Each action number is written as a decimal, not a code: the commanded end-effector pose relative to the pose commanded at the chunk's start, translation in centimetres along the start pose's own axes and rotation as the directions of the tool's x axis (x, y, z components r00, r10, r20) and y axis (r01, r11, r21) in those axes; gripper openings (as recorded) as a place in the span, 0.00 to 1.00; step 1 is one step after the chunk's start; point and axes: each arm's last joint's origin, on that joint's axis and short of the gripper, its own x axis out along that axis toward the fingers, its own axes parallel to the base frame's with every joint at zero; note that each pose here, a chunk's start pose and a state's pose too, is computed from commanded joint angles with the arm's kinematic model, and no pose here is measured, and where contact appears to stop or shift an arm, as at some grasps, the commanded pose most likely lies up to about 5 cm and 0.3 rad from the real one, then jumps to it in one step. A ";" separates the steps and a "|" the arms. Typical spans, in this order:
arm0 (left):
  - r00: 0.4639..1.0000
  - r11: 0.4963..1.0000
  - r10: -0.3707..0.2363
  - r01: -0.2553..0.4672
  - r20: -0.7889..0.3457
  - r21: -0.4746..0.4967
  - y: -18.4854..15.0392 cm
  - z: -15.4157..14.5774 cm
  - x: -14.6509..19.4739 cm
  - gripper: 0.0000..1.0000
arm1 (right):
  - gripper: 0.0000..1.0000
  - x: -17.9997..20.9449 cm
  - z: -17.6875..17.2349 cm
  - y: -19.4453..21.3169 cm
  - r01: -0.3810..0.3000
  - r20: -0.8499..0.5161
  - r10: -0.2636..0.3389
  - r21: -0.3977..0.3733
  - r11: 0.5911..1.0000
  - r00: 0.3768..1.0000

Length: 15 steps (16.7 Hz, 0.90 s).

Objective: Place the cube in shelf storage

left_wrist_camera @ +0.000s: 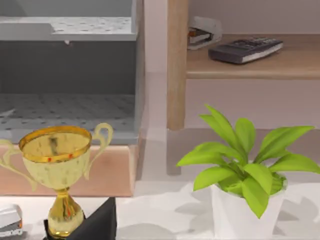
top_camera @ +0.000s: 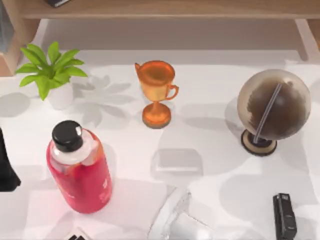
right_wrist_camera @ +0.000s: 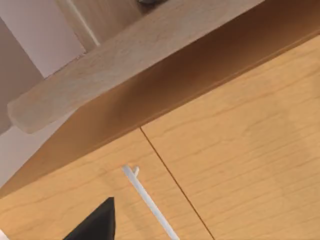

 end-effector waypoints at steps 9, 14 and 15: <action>1.000 1.000 0.000 0.000 0.000 0.000 0.0 0.0 0.0 1.00 | 1.00 8.3 -11.3 2.5 0.089 0.018 -0.090 -0.443 0.892 0.996; 1.000 1.000 0.000 0.000 0.000 0.000 0.0 0.0 0.0 1.00 | 1.00 8.9 -13.6 2.5 0.129 0.014 -0.143 -0.523 0.843 0.990; 1.000 1.000 0.000 0.000 0.000 0.000 0.0 0.0 0.0 1.00 | 1.00 8.9 -13.6 2.5 0.129 0.014 -0.143 -0.523 0.843 0.990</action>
